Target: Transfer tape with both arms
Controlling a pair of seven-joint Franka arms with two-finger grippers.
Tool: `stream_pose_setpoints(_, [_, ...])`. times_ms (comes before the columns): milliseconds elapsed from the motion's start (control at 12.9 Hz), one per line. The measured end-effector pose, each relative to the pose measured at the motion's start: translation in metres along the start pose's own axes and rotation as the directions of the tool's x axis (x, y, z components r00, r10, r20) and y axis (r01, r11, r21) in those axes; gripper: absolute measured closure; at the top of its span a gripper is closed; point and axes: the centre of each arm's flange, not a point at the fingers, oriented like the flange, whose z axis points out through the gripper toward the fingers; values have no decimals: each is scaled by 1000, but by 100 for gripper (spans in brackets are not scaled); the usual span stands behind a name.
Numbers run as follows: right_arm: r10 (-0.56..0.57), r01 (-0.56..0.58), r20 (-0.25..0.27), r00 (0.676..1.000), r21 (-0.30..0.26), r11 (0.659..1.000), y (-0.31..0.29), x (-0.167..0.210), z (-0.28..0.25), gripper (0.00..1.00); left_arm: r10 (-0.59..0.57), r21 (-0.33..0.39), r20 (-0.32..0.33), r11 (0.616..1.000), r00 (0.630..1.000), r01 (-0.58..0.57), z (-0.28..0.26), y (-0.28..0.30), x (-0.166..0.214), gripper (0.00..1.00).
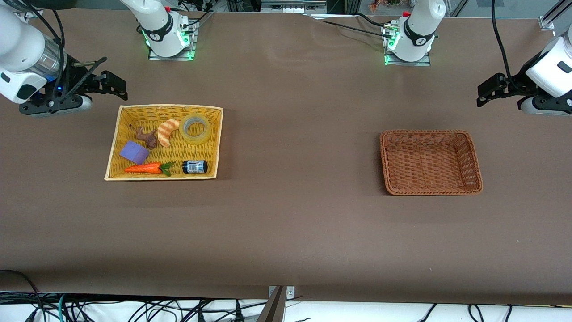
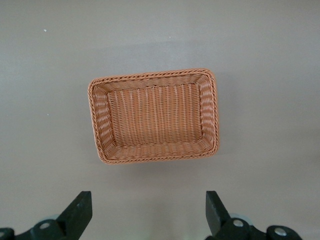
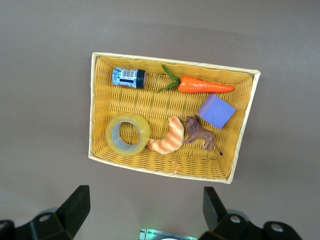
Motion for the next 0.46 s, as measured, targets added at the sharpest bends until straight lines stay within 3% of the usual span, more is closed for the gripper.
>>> stream_pose_setpoints(465, [-1,1,15,1000,-4,1000,0,-3,-1,0,0,0,0,1000,1000,0,0,0,0,0])
